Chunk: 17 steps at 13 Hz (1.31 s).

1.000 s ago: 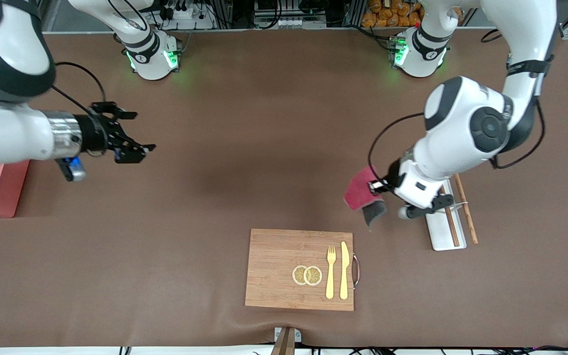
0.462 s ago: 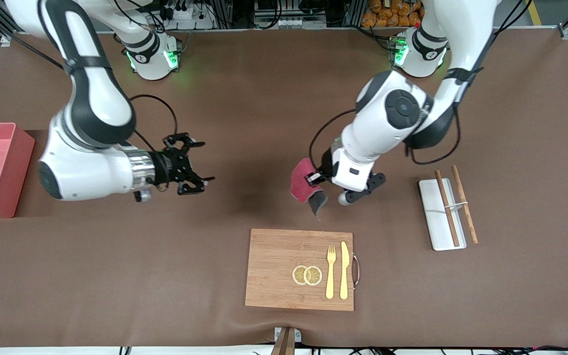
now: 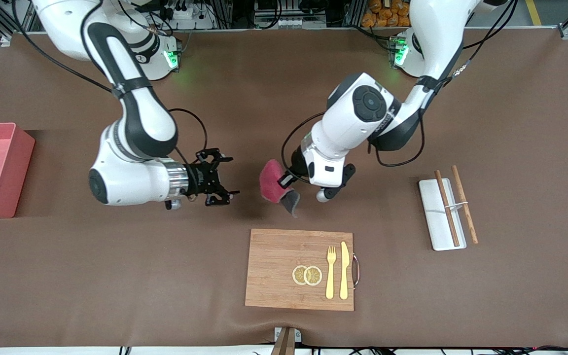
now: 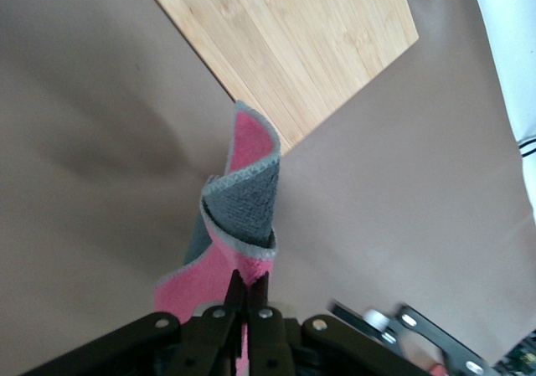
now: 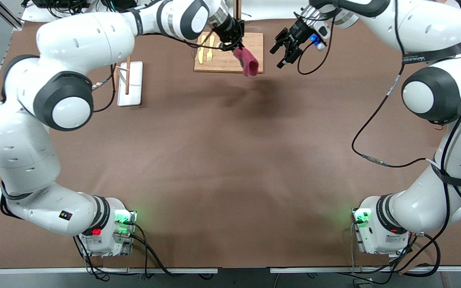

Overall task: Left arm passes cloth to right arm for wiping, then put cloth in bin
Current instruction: 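Lift the cloth with the left gripper while the right gripper approaches, then grasp the cloth with the right gripper and release the left gripper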

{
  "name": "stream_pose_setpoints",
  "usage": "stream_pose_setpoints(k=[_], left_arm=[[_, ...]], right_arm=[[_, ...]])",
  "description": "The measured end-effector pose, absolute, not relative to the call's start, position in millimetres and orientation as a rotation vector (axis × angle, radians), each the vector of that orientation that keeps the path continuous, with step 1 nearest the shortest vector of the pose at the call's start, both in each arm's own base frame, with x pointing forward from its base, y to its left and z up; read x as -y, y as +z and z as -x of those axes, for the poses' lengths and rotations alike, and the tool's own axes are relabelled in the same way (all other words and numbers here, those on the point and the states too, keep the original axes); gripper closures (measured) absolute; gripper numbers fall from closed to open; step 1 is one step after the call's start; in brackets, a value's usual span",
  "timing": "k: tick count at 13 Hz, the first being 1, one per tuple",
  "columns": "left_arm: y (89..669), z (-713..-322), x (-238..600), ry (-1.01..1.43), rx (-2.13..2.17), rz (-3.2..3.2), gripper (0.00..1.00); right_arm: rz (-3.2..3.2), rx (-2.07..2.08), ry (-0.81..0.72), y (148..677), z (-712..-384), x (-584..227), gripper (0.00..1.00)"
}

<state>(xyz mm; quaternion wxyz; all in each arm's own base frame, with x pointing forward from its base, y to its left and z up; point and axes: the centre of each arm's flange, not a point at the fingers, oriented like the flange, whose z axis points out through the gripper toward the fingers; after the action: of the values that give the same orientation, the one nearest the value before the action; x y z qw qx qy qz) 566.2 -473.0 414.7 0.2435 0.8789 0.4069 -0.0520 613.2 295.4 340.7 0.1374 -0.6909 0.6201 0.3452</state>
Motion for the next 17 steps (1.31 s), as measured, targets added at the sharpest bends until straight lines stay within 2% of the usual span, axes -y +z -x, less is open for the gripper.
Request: stream_pose_setpoints(k=[3, 4, 5, 6, 10, 12, 14, 15, 17], left_arm=[[419.3, -564.0, 491.8, -0.150, -1.177, -2.315, 0.96], [419.3, -561.9, 497.4, -0.150, -1.189, -2.293, 0.96], [418.5, -559.0, 503.5, -0.150, -1.195, -2.273, 0.96], [417.2, -557.0, 507.7, -0.151, -1.198, -2.263, 0.96], [413.7, -559.1, 507.7, -0.148, -1.203, -2.258, 0.96], [415.0, -560.8, 506.5, -0.143, -1.204, -2.255, 0.96], [414.6, -560.5, 506.6, -0.144, -1.203, -2.260, 0.96], [414.1, -560.8, 505.7, -0.138, -1.199, -2.274, 0.90], [422.3, -568.1, 496.2, -0.075, -1.177, -2.333, 0.67]], right_arm=[[1.954, -1.767, 1.011, 329.0, -611.1, -314.0, 0.00], [1.951, -1.759, 1.004, 329.1, -610.8, -317.4, 0.07], [1.952, -1.741, 0.998, 329.9, -611.1, -318.6, 0.07], [1.955, -1.714, 0.998, 330.5, -611.3, -319.3, 0.17], [1.984, -1.643, 0.984, 332.7, -610.7, -322.8, 0.71], [2.016, -1.586, 0.955, 332.5, -613.0, -318.7, 0.93], [2.076, -1.515, 0.895, 332.8, -617.3, -311.5, 0.94], [2.132, -1.487, 0.853, 331.6, -619.1, -306.0, 0.94], [2.243, -1.420, 0.779, 324.8, -622.5, -291.1, 0.94]])
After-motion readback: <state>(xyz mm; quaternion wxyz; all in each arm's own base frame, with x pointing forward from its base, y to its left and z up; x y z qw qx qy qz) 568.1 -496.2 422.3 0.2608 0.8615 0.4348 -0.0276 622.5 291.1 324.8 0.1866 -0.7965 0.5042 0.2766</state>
